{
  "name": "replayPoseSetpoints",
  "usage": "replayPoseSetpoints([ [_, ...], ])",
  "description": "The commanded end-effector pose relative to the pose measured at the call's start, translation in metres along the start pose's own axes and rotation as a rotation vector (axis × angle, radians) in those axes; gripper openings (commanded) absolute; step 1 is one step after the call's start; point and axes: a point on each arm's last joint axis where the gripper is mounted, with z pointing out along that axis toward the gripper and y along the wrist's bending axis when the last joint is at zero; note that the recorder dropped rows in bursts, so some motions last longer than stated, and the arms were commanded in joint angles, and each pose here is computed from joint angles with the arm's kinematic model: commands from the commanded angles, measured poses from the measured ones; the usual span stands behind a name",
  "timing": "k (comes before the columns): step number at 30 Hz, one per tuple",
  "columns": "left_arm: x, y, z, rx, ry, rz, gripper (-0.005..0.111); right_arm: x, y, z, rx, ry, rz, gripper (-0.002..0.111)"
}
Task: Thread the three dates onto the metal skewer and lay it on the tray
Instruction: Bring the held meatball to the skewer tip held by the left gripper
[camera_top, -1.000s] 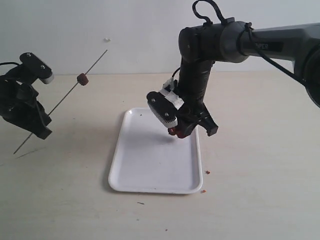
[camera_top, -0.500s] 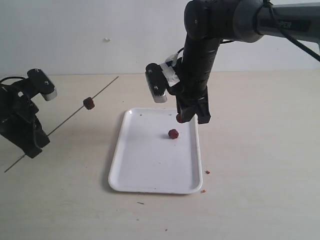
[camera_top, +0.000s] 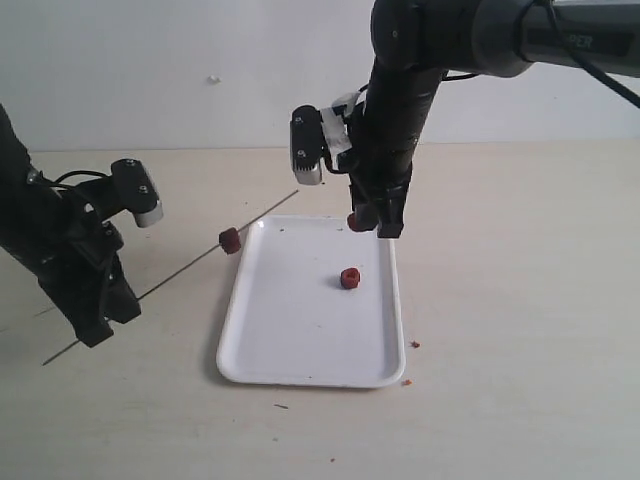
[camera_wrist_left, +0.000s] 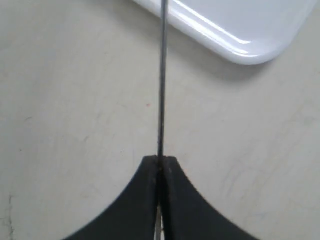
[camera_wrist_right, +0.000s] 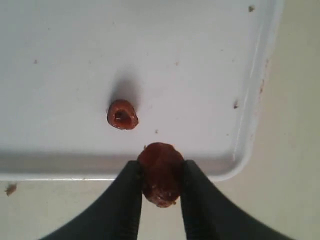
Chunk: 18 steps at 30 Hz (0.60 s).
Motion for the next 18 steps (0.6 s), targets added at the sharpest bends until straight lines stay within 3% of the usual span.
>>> replayPoseSetpoints([
  [1, -0.007, -0.007, -0.002, 0.005, 0.006, 0.046, 0.000, 0.000, 0.000, -0.028, 0.050, -0.023, 0.041, 0.027],
  [9, -0.007, -0.009, -0.001, 0.020, 0.010, 0.045, 0.000, -0.002, 0.007, -0.066, 0.095, -0.037, 0.021, 0.027],
  [18, -0.028, -0.017, -0.005, 0.017, -0.016, 0.038, 0.000, -0.029, 0.021, -0.068, 0.198, 0.114, -0.068, 0.027],
])
